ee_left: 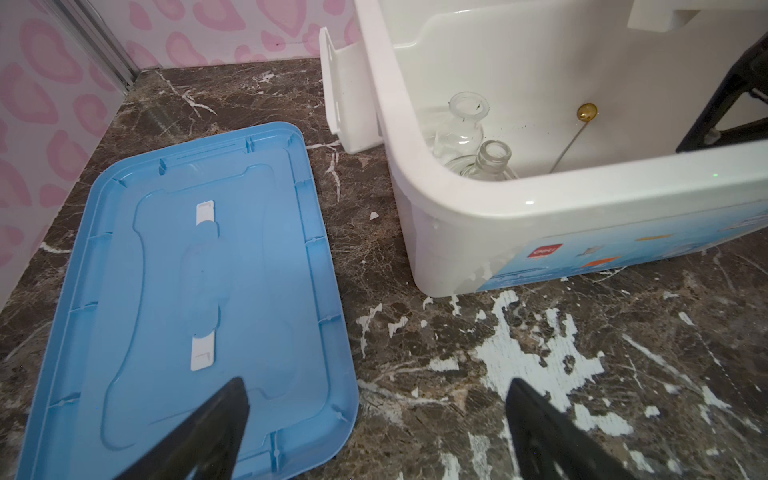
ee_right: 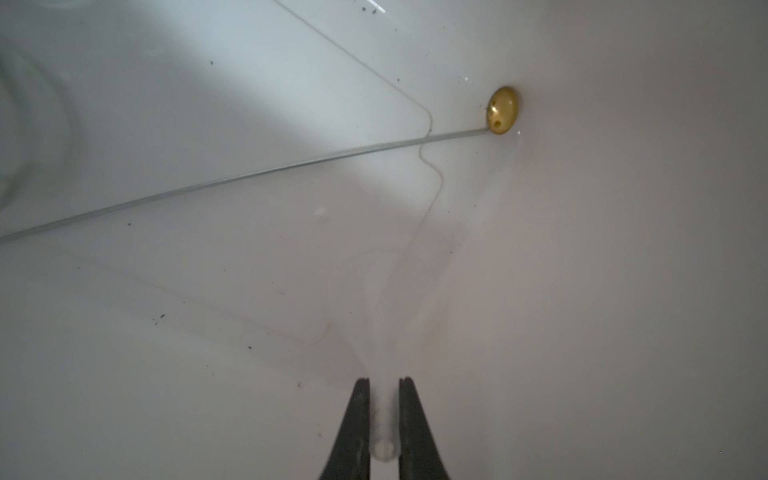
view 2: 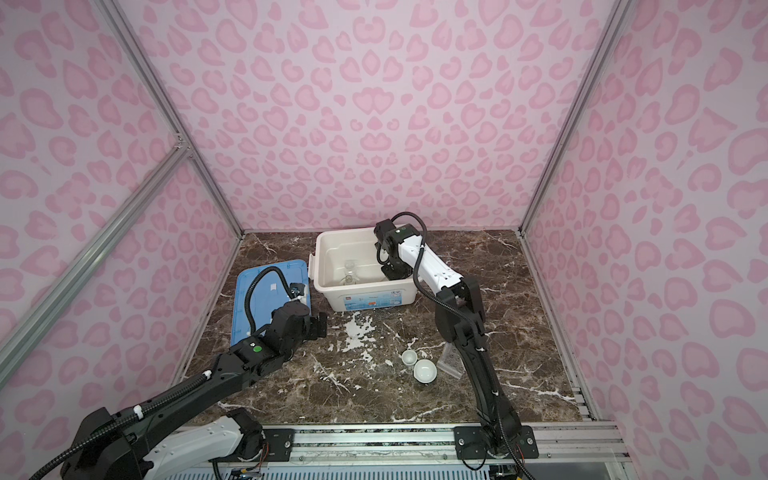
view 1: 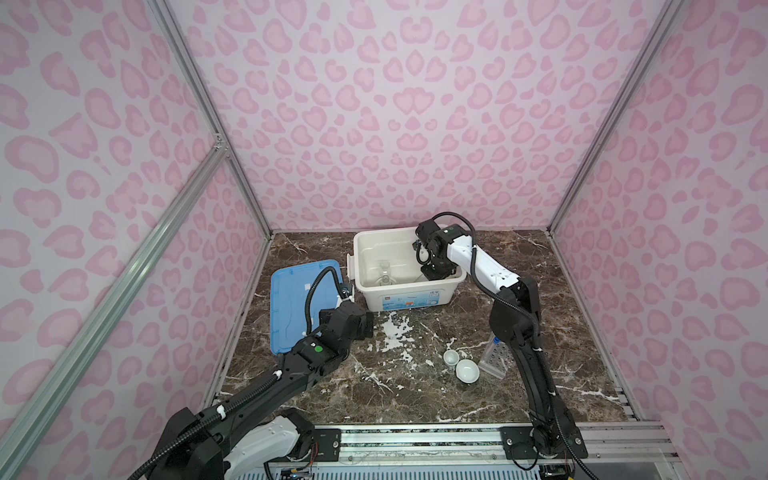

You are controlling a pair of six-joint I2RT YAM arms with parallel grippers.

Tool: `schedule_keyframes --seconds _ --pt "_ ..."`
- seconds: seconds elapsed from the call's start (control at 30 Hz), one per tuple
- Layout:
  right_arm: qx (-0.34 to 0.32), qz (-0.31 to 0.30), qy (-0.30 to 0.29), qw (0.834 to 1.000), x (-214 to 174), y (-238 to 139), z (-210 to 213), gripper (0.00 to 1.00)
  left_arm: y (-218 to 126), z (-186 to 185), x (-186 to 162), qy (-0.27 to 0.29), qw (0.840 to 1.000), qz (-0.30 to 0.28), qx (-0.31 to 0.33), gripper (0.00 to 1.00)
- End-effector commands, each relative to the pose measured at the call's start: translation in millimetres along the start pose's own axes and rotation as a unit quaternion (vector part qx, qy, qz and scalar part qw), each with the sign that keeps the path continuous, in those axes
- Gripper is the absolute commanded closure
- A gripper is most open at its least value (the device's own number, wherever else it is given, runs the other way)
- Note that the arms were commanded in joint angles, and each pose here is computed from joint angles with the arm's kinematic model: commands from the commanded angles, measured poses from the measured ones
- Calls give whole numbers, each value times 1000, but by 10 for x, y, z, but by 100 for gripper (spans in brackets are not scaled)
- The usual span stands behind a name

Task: Organize the chemistry lab equipment
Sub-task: 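Lift the spoon with the right gripper and carry it over the bin, then lower the held spoon into the bin with the right gripper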

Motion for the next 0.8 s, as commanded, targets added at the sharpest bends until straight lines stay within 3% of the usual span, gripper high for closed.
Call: schedule_keyframes --seconds 0.0,0.47,0.77 --pt "-3 7 4 1000 -5 52 -9 95 3 -9 14 -4 1000 -6 -4 3" --pt "14 21 6 1000 -7 224 53 88 3 -16 9 -5 1000 -3 -8 3" --pt "21 6 12 1000 15 150 60 63 -7 -17 9 -5 1000 -1 -10 3"
Point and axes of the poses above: each gripper's point midway between its finger pads, its own y axis out along the fingers, its own z axis along the line the jaws close on, x = y × z, the point moved 7 cm from there along -y, back along the fingers, and after that the axes turned 15 degrees about -y, right-handed, at the moved point
